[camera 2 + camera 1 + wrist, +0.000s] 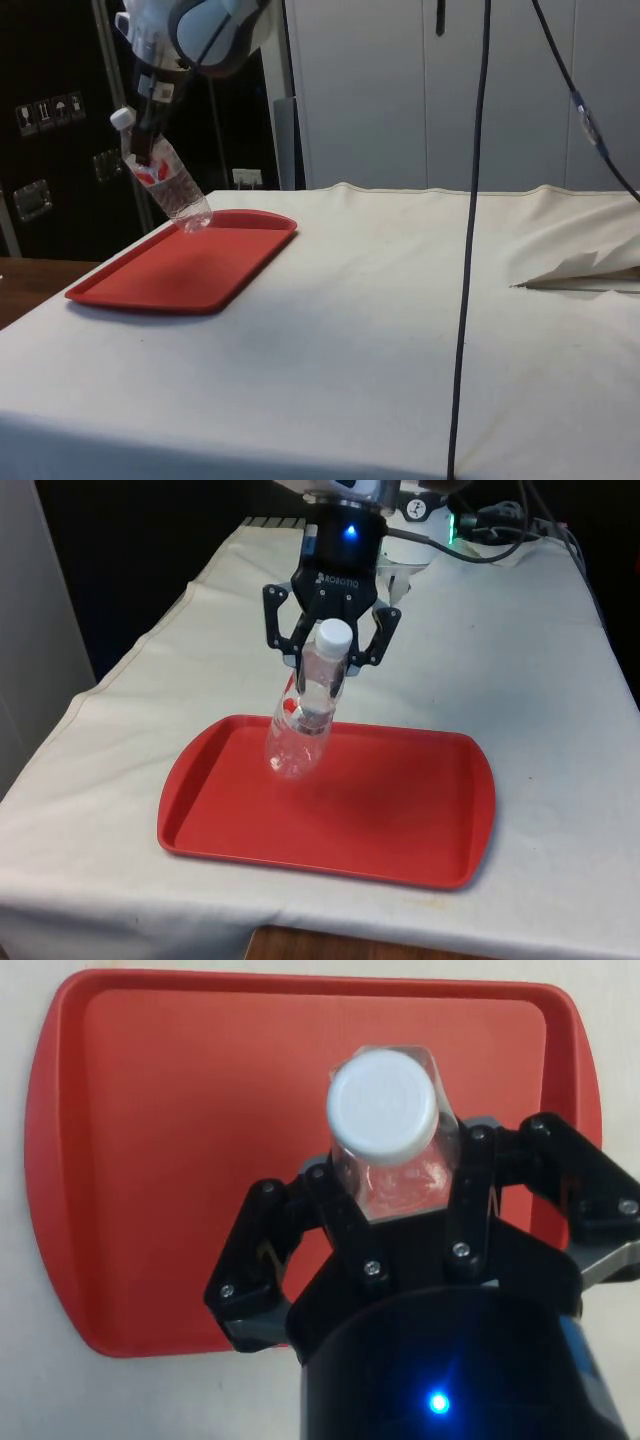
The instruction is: Place the bottle upright on the tray.
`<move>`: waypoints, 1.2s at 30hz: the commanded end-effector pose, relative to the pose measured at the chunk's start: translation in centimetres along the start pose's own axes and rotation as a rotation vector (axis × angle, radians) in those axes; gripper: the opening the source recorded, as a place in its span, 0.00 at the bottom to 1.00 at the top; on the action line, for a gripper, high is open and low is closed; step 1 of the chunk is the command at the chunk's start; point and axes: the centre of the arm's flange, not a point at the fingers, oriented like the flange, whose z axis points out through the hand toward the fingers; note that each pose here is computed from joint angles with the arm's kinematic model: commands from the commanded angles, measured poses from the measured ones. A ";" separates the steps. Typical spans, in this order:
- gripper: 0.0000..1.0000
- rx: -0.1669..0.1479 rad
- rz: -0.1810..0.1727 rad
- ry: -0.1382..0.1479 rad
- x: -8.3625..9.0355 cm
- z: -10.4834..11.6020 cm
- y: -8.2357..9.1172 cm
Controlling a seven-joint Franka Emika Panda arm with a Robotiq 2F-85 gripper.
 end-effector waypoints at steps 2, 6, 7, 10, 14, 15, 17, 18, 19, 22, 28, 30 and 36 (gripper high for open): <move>0.14 0.007 0.008 0.017 -0.2 0.0 0.1; 0.14 0.007 0.025 0.031 -0.4 0.0 0.3; 0.14 0.007 0.029 0.035 -0.5 0.1 0.3; 0.14 0.010 0.045 0.045 -0.7 0.2 0.3; 0.14 0.010 0.062 0.044 -0.9 0.5 0.3; 0.14 0.019 0.073 0.062 -1.1 0.5 0.2; 0.14 0.022 0.083 0.069 -1.3 0.7 0.1; 0.14 0.023 0.090 0.073 -1.4 0.7 0.1; 0.14 0.024 0.096 0.076 -1.5 0.7 0.2; 0.14 0.028 0.114 0.088 -1.8 1.0 0.1; 0.14 0.030 0.138 0.103 -2.1 1.2 0.3; 0.14 0.030 0.155 0.113 -2.2 1.4 0.4; 0.14 0.033 0.185 0.131 -2.5 1.8 0.5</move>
